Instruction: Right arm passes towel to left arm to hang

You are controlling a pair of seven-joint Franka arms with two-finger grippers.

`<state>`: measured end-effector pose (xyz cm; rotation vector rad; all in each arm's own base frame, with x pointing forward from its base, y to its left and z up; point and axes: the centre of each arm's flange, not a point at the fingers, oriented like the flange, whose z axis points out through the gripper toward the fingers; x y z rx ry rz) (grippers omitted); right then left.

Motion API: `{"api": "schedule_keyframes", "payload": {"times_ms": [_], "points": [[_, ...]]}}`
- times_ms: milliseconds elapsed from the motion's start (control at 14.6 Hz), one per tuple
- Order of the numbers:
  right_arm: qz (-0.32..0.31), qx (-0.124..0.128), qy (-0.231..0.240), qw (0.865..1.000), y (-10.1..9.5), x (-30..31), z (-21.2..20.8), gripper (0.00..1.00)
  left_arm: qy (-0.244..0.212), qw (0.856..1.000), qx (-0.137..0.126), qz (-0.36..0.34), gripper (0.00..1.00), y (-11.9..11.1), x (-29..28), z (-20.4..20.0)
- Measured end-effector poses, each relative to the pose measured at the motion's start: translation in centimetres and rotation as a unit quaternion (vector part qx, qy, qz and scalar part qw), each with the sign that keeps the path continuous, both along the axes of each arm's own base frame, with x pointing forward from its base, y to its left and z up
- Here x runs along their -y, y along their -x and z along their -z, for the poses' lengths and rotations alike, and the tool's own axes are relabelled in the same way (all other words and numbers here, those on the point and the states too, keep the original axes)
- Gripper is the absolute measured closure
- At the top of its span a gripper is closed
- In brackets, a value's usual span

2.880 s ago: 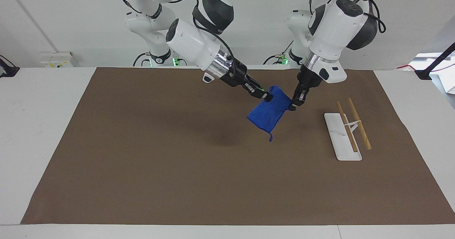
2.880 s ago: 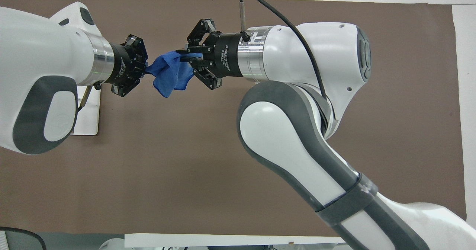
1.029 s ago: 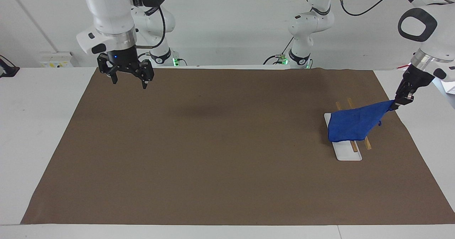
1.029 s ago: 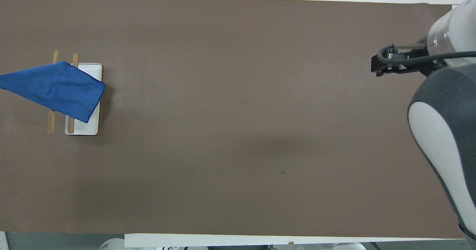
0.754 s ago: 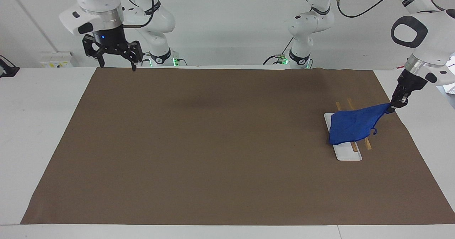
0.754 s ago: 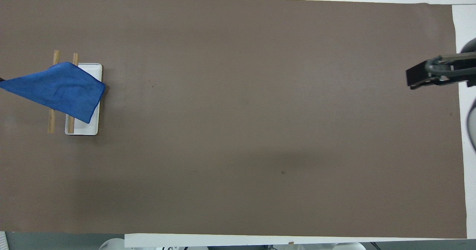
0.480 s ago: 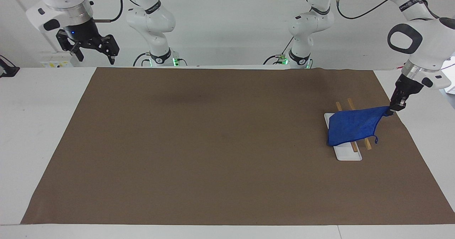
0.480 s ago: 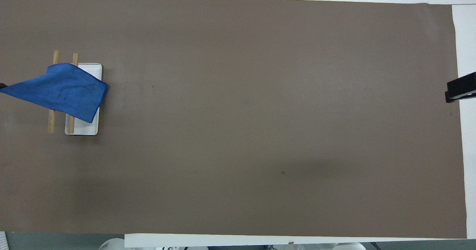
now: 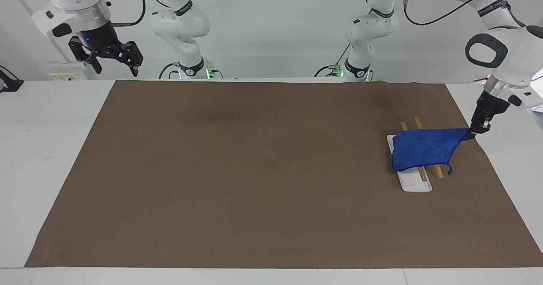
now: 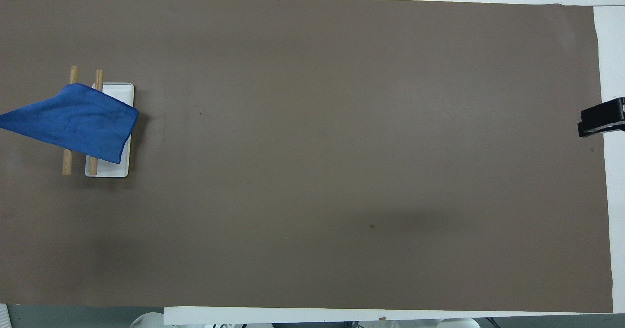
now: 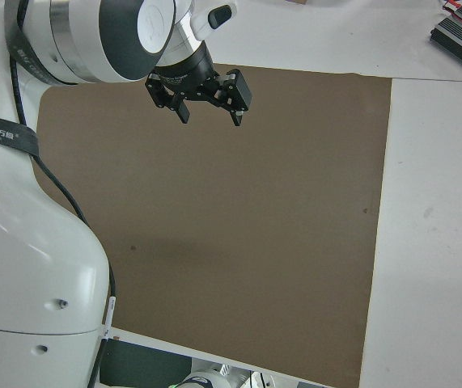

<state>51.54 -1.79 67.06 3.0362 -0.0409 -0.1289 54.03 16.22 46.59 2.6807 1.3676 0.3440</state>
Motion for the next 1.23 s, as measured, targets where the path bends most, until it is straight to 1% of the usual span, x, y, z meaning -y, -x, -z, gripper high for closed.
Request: {"api": "schedule_keyframes", "payload": {"times_ms": [206, 274, 343, 411, 480, 549, 686, 754, 823, 960, 1029, 1097, 1166, 1234], "points": [[-0.004, -0.005, -0.002, 1.000, -0.2, 0.9, 0.5, 0.00, -0.002, 1.000, 0.002, 0.000, 0.94, -0.1, -0.4, 0.2], [-0.004, -0.006, -0.002, 1.000, -0.3, 0.9, 0.5, 0.00, -0.002, 1.000, 0.002, 0.000, 0.89, -0.1, -0.3, 0.2], [-0.005, -0.006, -0.002, 1.000, -0.3, 0.9, 0.6, 0.00, -0.002, 1.000, 0.003, 0.002, 0.80, -0.2, -0.2, 0.2], [-0.006, -0.005, -0.002, 1.000, -0.3, 0.7, 0.6, 0.00, -0.002, 1.000, 0.004, 0.005, 0.67, -0.3, 0.2, 0.2], [-0.009, 0.000, -0.001, 1.000, -0.4, 0.6, 0.6, 0.00, -0.003, 1.000, 0.007, 0.011, 0.56, -0.6, 0.8, -0.1], [-0.010, 0.002, -0.001, 1.000, -0.5, 0.4, 0.7, 0.00, -0.005, 1.000, 0.011, 0.019, 0.46, -1.0, 1.7, -0.5], [-0.011, 0.000, -0.001, 1.000, -0.6, 0.4, 1.1, 0.00, -0.006, 0.999, 0.019, 0.038, 0.25, -1.7, 3.7, -1.8], [-0.010, -0.001, -0.001, 1.000, -0.6, 0.5, 1.3, 0.00, -0.003, 0.999, 0.011, 0.047, 0.12, -1.7, 4.5, -2.6], [-0.009, -0.003, -0.001, 1.000, -0.5, 0.6, 1.3, 0.00, 0.001, 0.998, -0.005, 0.058, 0.02, -1.5, 5.4, -3.6], [-0.008, -0.005, -0.002, 1.000, -0.5, 0.7, 1.4, 0.00, 0.010, 0.993, -0.051, 0.107, 0.00, -0.7, 7.5, -6.8], [-0.007, -0.005, -0.002, 1.000, -0.4, 0.7, 1.4, 0.00, 0.012, 0.986, -0.076, 0.145, 0.00, -0.1, 8.4, -8.8], [-0.008, -0.007, -0.002, 1.000, -0.4, 0.7, 1.4, 0.00, 0.008, 0.976, -0.104, 0.192, 0.00, 0.7, 9.2, -10.7], [-0.009, -0.010, -0.003, 1.000, -0.3, 0.5, 1.5, 0.00, -0.007, 0.959, -0.138, 0.246, 0.00, 1.6, 10.1, -12.4], [-0.010, -0.012, -0.003, 1.000, -0.3, 0.4, 1.6, 0.00, -0.027, 0.937, -0.172, 0.302, 0.00, 2.3, 11.3, -13.7]]}}
